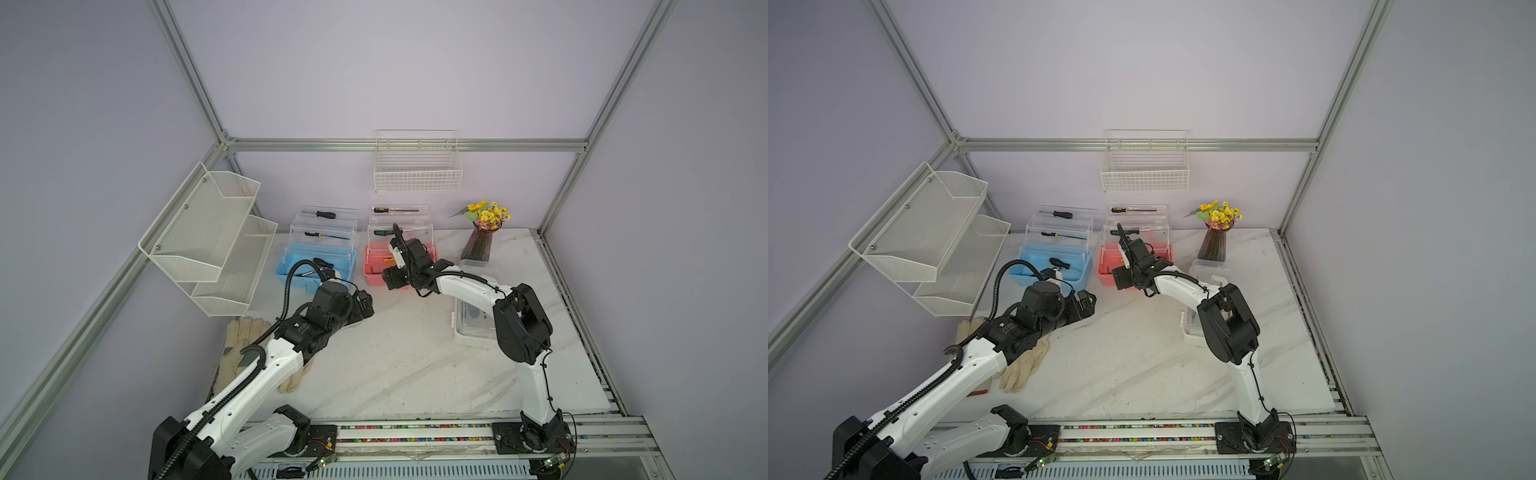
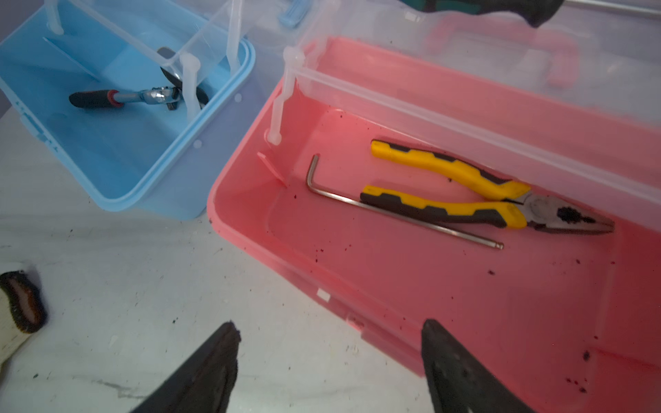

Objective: Close toolboxes
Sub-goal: Adjust the toolbox at the center of the board.

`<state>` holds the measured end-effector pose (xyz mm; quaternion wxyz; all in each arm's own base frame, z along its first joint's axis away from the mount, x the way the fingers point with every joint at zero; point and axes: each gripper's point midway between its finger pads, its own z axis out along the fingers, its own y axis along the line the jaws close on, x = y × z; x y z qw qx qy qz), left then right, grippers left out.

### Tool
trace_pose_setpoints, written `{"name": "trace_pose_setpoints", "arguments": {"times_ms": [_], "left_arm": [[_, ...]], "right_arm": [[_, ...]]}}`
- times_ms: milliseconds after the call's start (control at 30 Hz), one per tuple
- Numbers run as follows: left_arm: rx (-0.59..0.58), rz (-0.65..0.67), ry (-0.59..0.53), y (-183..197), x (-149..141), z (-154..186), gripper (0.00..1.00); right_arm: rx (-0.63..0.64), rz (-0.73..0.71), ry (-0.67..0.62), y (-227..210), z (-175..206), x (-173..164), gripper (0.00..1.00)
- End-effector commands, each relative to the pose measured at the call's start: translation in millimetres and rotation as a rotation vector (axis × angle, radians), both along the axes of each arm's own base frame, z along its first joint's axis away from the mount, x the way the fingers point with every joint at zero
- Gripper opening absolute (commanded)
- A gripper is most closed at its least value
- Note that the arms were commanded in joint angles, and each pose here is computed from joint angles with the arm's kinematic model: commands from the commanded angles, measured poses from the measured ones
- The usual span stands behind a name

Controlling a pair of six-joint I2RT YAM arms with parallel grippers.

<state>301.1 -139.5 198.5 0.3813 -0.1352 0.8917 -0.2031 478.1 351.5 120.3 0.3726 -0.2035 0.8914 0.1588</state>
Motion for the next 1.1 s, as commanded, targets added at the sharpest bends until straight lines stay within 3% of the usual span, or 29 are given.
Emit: {"name": "trace_pose_setpoints", "arguments": {"times_ms": [0,133,300,500,600,800,967,1067], "left_arm": [[-0.016,-0.006,-0.025,1.2,-1.7,9.6,1.00],[-0.015,-0.008,-0.026,2.1,-3.1,9.2,1.00],[-0.010,-0.006,-0.021,3.5,-5.2,7.1,1.00],[-0.015,-0.006,-0.018,2.7,-5.0,6.8,1.00],[-0.017,-0.009,-0.016,1.7,-4.6,6.9,1.00],[-0.040,-0.015,-0.008,-1.1,-6.1,7.1,1.00],[-0.054,-0.013,-0.013,-2.1,-6.3,10.9,1.00],[-0.050,-0.014,-0.026,-2.1,-4.2,13.7,1.00]], "right_arm": [[0.026,0.050,-0.027,17.7,-1.4,12.7,0.82],[0.020,0.217,0.026,39.5,-19.0,1.9,0.82],[-0.022,0.413,0.144,42.8,-34.2,-35.9,0.80],[-0.062,0.539,0.238,26.2,-35.9,-80.4,0.74],[-0.087,0.580,0.325,15.4,-41.8,-102.9,0.64],[-0.123,0.652,0.481,-10.3,-51.3,-153.0,0.63],[-0.079,0.620,0.423,-21.4,-16.8,-172.9,0.67],[-0.034,0.409,0.241,-31.2,27.1,-147.2,0.74]]}}
